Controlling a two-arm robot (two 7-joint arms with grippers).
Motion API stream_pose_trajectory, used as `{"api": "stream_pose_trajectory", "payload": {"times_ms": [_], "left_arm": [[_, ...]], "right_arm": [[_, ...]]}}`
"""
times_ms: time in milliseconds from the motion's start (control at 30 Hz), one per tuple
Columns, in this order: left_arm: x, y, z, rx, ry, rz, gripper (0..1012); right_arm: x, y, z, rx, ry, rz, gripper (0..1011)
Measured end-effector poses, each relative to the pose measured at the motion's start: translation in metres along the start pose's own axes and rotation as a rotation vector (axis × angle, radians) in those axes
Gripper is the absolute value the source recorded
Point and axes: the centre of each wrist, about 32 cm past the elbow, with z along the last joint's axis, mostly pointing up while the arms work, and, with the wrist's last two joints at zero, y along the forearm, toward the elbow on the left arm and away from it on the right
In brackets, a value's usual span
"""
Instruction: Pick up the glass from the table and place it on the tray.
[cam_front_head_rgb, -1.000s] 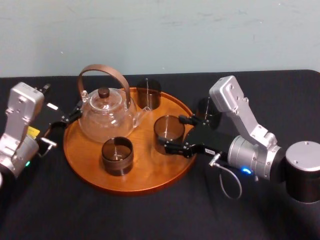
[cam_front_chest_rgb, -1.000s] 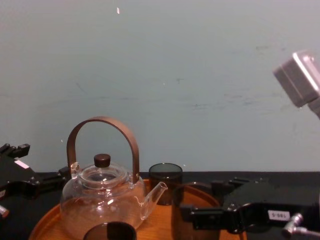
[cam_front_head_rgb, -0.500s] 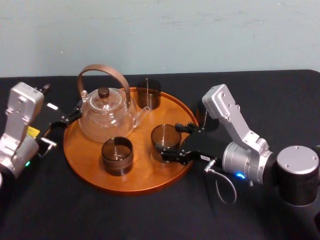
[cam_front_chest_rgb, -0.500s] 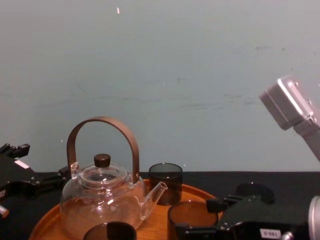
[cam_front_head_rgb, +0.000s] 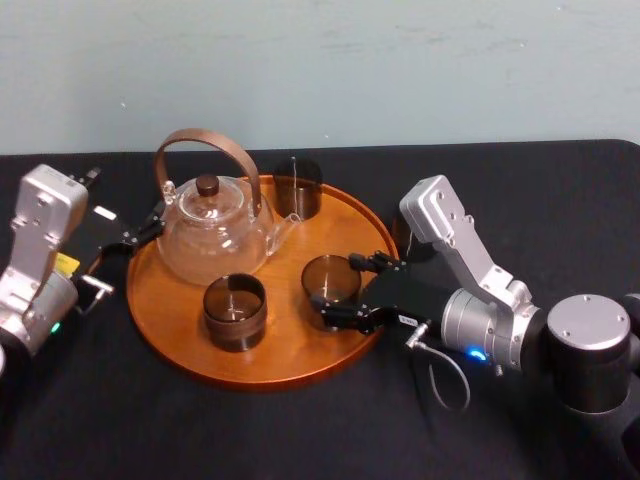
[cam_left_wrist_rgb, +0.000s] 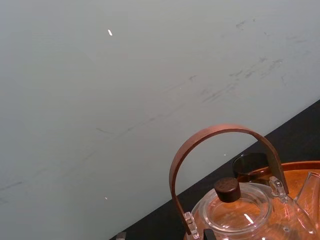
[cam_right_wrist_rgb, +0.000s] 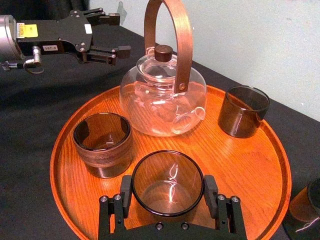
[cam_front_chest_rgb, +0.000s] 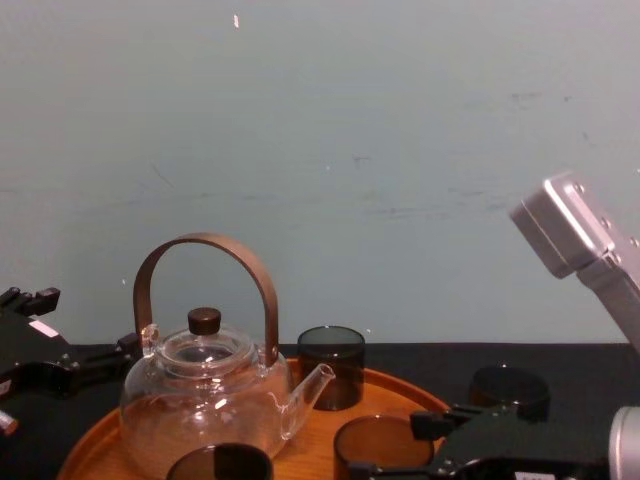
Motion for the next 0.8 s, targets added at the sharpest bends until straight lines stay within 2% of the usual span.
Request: {"api": "stream_pose_trajectory", "payload": {"times_ms": [800], "left_arm": [[0.0000, 0.0000, 0.0000, 0.000, 0.000, 0.000, 1001]], "right_arm": [[-0.0003, 0.0008, 0.0003, -0.003, -0.006, -0.005, 894]]}}
